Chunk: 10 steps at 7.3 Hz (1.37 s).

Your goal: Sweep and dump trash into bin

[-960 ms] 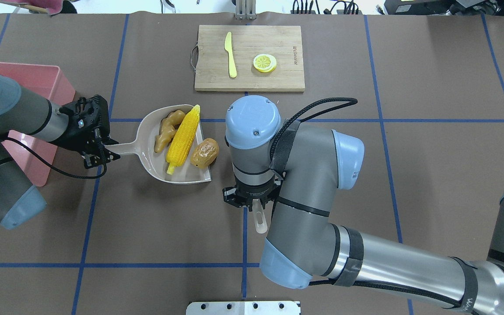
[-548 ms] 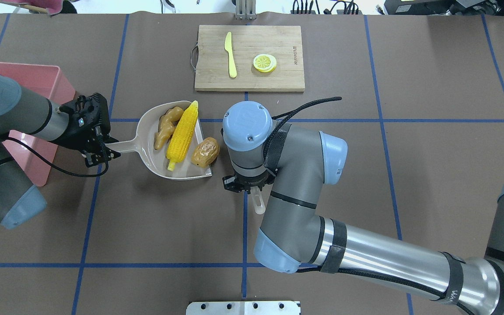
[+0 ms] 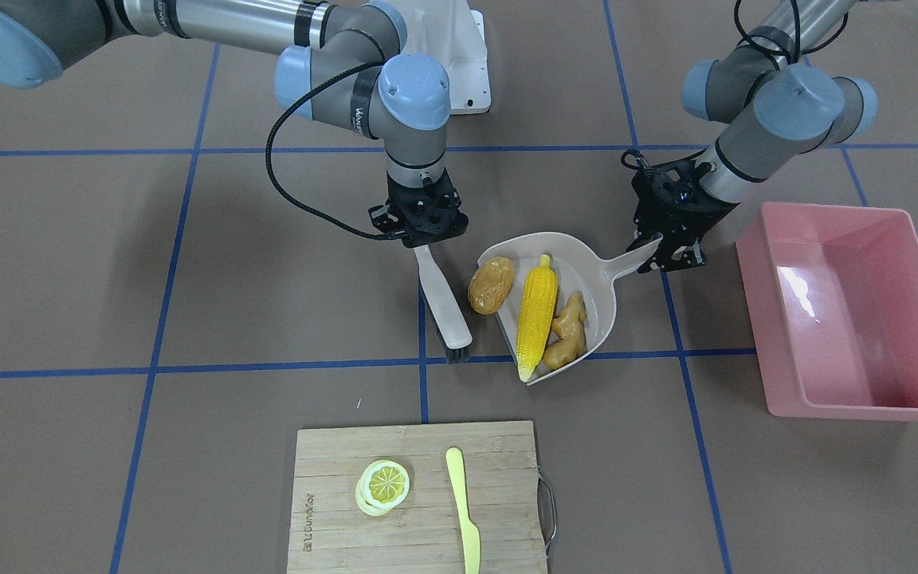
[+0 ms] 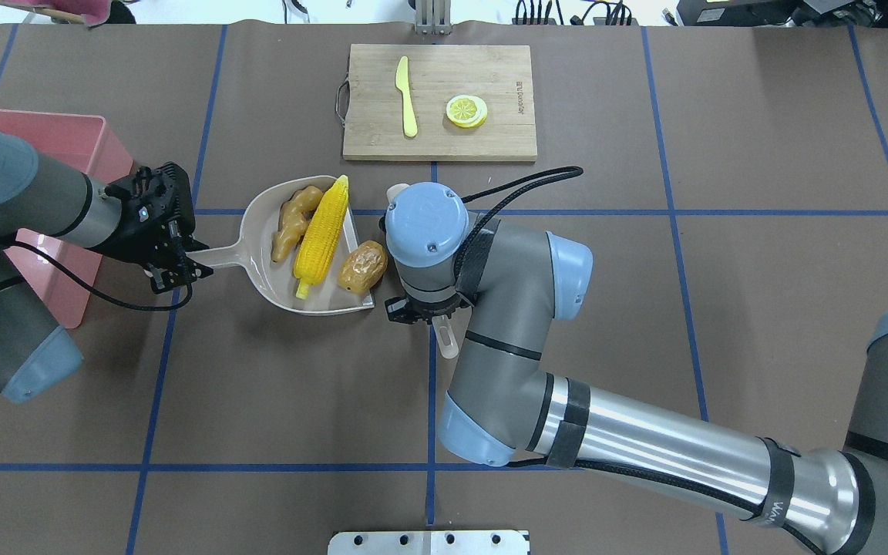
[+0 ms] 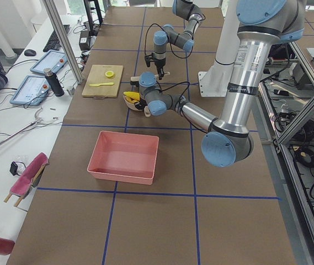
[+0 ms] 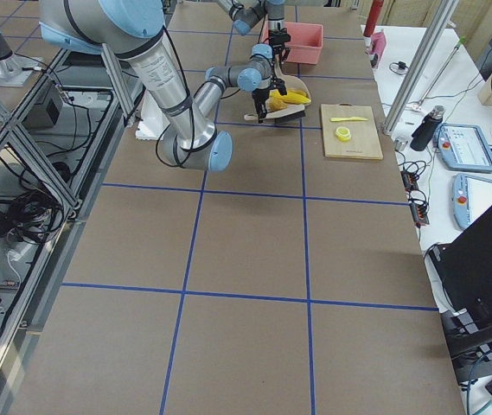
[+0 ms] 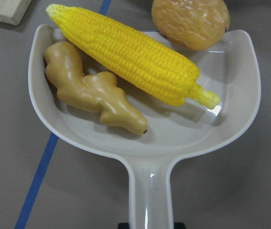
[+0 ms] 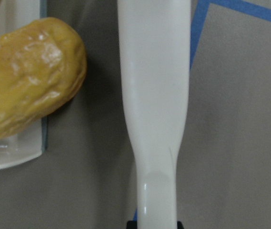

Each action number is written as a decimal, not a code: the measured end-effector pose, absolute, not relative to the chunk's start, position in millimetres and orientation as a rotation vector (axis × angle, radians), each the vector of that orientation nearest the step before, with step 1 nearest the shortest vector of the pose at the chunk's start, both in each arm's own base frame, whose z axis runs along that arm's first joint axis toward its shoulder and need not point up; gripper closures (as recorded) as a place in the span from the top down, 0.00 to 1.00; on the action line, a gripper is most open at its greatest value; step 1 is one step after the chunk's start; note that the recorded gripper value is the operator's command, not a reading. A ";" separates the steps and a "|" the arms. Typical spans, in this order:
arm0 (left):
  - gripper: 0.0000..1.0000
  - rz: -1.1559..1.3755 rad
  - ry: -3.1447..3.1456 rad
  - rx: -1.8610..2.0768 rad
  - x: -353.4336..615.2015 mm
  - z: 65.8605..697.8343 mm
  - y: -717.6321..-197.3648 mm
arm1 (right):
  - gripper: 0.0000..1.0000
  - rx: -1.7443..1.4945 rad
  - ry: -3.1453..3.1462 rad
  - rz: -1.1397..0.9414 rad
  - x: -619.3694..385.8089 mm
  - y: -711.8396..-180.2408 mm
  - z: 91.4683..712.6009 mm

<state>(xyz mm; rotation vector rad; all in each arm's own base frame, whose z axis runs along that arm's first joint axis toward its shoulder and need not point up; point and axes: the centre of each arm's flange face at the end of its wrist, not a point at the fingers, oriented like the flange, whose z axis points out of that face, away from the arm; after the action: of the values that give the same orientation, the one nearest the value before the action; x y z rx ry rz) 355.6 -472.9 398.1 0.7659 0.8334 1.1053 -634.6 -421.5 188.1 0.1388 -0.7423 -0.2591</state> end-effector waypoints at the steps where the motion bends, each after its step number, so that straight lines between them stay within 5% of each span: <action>1: 0.00 1.097 0.837 0.761 356.0 398.0 -472.6 | 0.00 0.144 -0.768 -0.259 -649.5 -424.1 188.7; 10: 0.00 1.067 0.857 0.771 354.1 391.0 -471.3 | 0.00 -0.031 -0.985 -0.192 -685.1 -369.9 101.6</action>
<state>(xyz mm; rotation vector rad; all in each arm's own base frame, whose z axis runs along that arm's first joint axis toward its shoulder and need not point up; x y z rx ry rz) 354.1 -471.3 391.0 0.7707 0.8569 1.0672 -685.1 -369.9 101.6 -0.0314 -0.9855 -0.1920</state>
